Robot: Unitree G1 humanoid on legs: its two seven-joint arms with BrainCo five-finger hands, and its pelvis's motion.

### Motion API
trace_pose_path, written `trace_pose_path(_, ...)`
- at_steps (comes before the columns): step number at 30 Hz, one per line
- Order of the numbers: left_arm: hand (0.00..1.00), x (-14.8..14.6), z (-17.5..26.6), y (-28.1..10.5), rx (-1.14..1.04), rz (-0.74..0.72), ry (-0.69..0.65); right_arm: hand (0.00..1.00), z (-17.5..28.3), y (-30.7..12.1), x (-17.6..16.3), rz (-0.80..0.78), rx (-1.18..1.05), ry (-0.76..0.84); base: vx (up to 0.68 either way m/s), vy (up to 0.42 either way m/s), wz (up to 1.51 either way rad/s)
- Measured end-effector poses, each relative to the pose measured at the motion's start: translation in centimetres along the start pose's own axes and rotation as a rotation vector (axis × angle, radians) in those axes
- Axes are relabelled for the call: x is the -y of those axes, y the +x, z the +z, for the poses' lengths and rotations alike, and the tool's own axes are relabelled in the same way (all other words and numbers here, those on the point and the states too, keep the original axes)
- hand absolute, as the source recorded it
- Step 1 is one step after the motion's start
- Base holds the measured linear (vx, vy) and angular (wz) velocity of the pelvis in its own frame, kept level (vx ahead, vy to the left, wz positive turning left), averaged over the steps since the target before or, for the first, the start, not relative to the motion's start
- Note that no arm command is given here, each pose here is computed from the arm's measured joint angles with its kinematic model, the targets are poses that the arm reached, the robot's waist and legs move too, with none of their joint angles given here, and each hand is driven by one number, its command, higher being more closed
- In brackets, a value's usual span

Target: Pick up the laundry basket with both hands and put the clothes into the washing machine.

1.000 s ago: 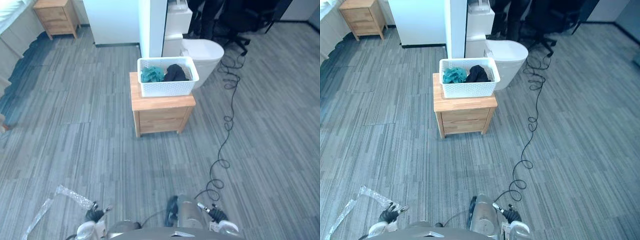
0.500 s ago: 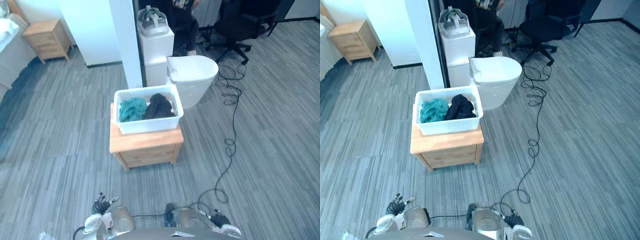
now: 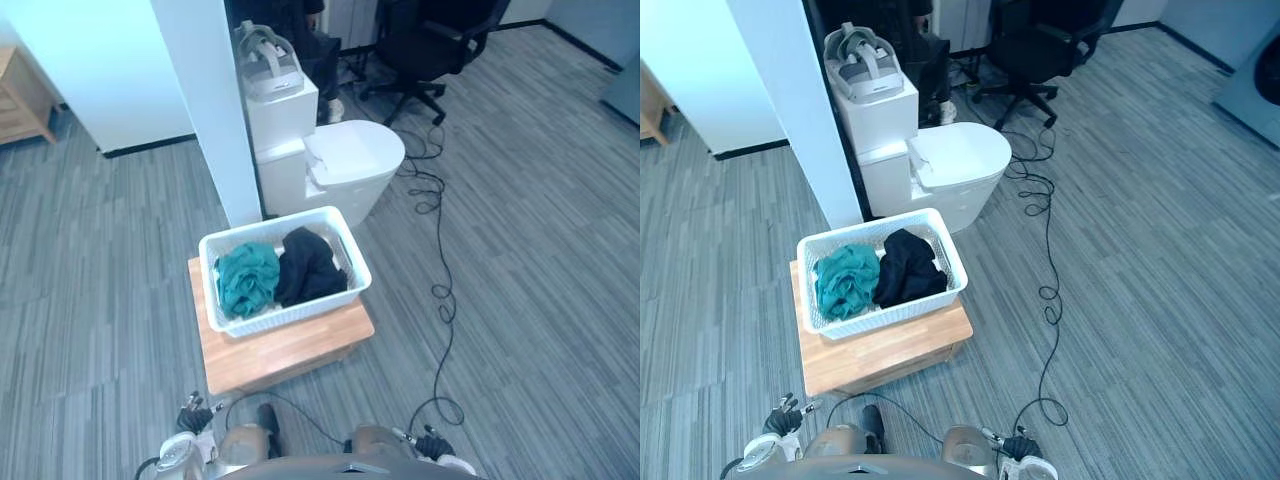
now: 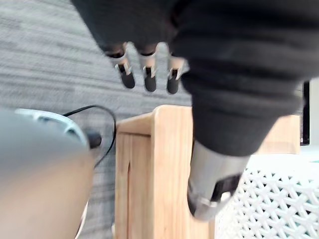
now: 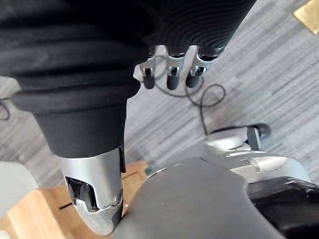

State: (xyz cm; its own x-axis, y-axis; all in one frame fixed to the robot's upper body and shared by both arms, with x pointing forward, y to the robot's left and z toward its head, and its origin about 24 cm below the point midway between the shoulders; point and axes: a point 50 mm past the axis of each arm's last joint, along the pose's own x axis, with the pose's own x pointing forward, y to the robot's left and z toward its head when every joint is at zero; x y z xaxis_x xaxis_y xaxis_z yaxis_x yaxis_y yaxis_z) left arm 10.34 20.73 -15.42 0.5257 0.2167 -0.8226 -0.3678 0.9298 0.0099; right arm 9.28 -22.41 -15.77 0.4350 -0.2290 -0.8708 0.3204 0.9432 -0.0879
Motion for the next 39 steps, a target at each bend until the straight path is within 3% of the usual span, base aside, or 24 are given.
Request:
trace_pose_path(4, 0.0, -0.4, 0.2, 0.1, 0.002, -0.004, 0.044, 0.0, -0.4, -0.1, -0.6, 0.015, -0.011, -0.004, 0.19, -0.047, 0.17)
trace_pose_path(11, 0.0, 1.0, -1.8, -0.5, -0.048, -0.014, -0.019, 0.0, 0.4, 0.0, 1.4, -0.032, 0.011, -0.032, 0.11, -0.127, 0.03)
trace_pose_path(16, 0.0, -1.2, -1.5, -0.9, -0.006, 0.086, -0.192, 0.0, 5.0, -1.2, 1.1, -0.045, 0.269, -0.012, 0.02, -0.071, 0.07)
trace_pose_path(17, 0.0, -3.1, -1.2, -1.4, 0.042, 0.154, -0.283, 0.0, 7.6, -2.4, 1.8, -0.078, 0.41, 0.002, 0.02, 0.007, 0.11)
trace_pose_path(20, 0.0, -5.0, 0.3, -1.9, 0.139, 0.231, -0.385, 0.0, 10.5, -4.0, 3.1, -0.126, 0.566, 0.032, 0.02, 0.008, 0.18)
trace_pose_path(25, 0.0, -7.7, 12.5, -5.0, 0.691, 0.271, -0.552, 0.0, 19.5, -9.0, 2.7, -0.159, 0.979, 0.083, -0.05, -0.011, 0.25)
trace_pose_path(30, 0.0, -4.7, 22.5, -8.6, 1.065, 0.055, -0.61, 0.0, 26.8, -11.5, 1.0, -0.074, 1.191, 0.18, -0.08, -0.028, 0.11)
trace_pose_path(34, 0.0, 1.6, 29.7, -10.3, 1.166, -0.242, -0.494, 0.0, 33.1, -13.9, -1.4, 0.046, 1.305, 0.18, -0.08, -0.003, 0.11)
trace_pose_path(39, 0.0, 4.3, 32.1, -10.8, 1.126, -0.374, -0.236, 0.0, 36.1, -17.2, -3.3, 0.163, 1.414, 0.195, -0.06, 0.022, -0.08)
